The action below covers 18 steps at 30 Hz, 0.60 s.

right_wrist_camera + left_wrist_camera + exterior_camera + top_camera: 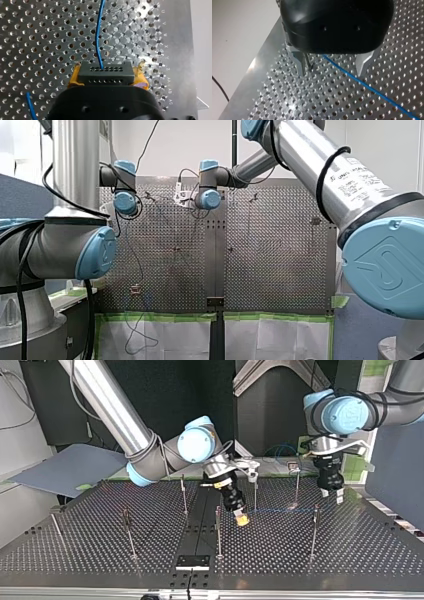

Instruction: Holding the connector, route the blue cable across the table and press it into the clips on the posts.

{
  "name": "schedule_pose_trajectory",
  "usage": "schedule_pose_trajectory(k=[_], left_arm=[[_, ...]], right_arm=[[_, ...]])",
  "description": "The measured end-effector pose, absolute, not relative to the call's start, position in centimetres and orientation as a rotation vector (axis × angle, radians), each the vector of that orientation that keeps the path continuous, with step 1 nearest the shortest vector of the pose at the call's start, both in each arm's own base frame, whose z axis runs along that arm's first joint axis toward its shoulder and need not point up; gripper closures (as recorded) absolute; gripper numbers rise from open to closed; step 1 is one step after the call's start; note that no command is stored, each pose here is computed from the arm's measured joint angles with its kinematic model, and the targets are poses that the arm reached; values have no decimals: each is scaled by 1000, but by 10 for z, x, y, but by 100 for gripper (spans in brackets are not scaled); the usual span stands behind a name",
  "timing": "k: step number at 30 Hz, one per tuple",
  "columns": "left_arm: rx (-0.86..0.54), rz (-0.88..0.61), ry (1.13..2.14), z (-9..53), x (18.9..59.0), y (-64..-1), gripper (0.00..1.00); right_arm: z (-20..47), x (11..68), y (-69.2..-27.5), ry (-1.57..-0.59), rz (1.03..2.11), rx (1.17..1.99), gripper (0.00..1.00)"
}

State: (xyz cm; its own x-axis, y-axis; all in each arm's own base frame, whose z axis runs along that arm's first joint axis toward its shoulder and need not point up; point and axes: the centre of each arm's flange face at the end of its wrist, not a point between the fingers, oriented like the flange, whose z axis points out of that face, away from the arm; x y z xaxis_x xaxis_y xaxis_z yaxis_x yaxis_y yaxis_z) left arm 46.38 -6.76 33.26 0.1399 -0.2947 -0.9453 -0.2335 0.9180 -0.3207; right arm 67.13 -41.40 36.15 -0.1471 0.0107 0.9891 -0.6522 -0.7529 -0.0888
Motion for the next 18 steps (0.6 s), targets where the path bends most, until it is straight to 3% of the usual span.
schedule_pose_trajectory(k=[18], left_arm=[[-302,-60,1447,365,410,-109,0]], right_arm=[[353,669,-418,-734,1936,1685,100]])
